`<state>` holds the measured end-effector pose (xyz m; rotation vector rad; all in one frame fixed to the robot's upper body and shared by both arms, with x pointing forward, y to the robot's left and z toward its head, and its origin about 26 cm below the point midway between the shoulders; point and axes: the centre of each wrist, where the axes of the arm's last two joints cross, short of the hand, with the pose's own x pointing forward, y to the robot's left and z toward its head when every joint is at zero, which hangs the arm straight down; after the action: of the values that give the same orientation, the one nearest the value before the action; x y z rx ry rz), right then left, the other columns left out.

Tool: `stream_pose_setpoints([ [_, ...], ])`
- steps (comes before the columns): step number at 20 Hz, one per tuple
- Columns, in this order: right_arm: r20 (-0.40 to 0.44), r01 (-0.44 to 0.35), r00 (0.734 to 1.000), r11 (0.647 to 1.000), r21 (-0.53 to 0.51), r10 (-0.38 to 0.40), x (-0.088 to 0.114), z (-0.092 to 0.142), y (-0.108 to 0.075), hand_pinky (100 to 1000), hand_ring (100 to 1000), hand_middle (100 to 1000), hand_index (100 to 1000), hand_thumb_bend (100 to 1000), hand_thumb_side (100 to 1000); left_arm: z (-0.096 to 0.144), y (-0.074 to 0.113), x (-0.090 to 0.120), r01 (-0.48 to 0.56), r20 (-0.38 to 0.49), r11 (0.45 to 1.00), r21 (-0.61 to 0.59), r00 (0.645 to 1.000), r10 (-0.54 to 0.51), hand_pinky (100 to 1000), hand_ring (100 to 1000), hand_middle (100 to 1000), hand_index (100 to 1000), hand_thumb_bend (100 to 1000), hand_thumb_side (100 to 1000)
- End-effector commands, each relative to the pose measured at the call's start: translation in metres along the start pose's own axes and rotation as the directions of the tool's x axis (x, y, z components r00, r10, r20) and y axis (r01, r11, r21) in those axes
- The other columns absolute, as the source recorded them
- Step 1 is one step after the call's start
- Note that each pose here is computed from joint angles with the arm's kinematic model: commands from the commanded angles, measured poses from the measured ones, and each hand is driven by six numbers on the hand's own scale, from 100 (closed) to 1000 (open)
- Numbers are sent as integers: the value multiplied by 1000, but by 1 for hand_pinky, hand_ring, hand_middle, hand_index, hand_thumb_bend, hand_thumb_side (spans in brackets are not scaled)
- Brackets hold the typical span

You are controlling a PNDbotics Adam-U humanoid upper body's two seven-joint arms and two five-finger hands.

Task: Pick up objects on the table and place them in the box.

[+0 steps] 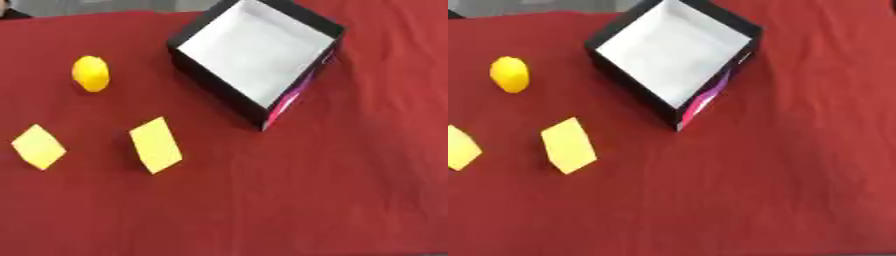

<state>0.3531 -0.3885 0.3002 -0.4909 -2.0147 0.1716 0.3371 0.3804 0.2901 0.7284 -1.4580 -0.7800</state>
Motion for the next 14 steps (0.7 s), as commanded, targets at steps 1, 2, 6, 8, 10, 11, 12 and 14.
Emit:
stream_pose_setpoints([
  [1,48,-59,997,995,-75,63,26,-6,-26,894,851,816,901,447,565,10,19,9,161,-47,984,-72,985,-164,900,879,855,953,521,639],
  [2,50,-56,997,993,-103,61,29,-8,-31,894,851,815,900,439,565,10,18,10,196,-60,976,-94,978,-202,900,880,856,953,546,616],
  [6,58,-28,998,982,-186,39,36,-11,-42,892,847,812,898,435,559,10,13,8,259,-102,950,-175,955,-279,894,870,835,936,582,612],
  [8,57,-24,998,978,-208,37,37,-12,-45,891,846,810,897,437,559,12,8,6,262,-116,940,-218,950,-291,887,860,823,920,616,612],
  [10,51,-31,998,975,-219,44,36,-11,-48,890,845,809,896,438,558,17,-2,-1,284,-149,921,-266,932,-331,884,857,820,912,648,601],
  [11,48,-34,998,974,-222,46,36,-11,-49,890,844,809,896,438,558,19,-7,-5,292,-169,914,-283,923,-347,883,856,818,910,652,599],
  [12,45,-36,998,974,-225,47,36,-10,-50,890,843,808,896,436,558,21,-12,-10,294,-193,908,-298,913,-359,880,850,812,905,675,592],
  [14,44,-35,998,973,-227,46,36,-10,-51,889,843,808,896,435,557,23,-23,-20,291,-233,898,-330,897,-376,877,847,807,899,690,588],
])
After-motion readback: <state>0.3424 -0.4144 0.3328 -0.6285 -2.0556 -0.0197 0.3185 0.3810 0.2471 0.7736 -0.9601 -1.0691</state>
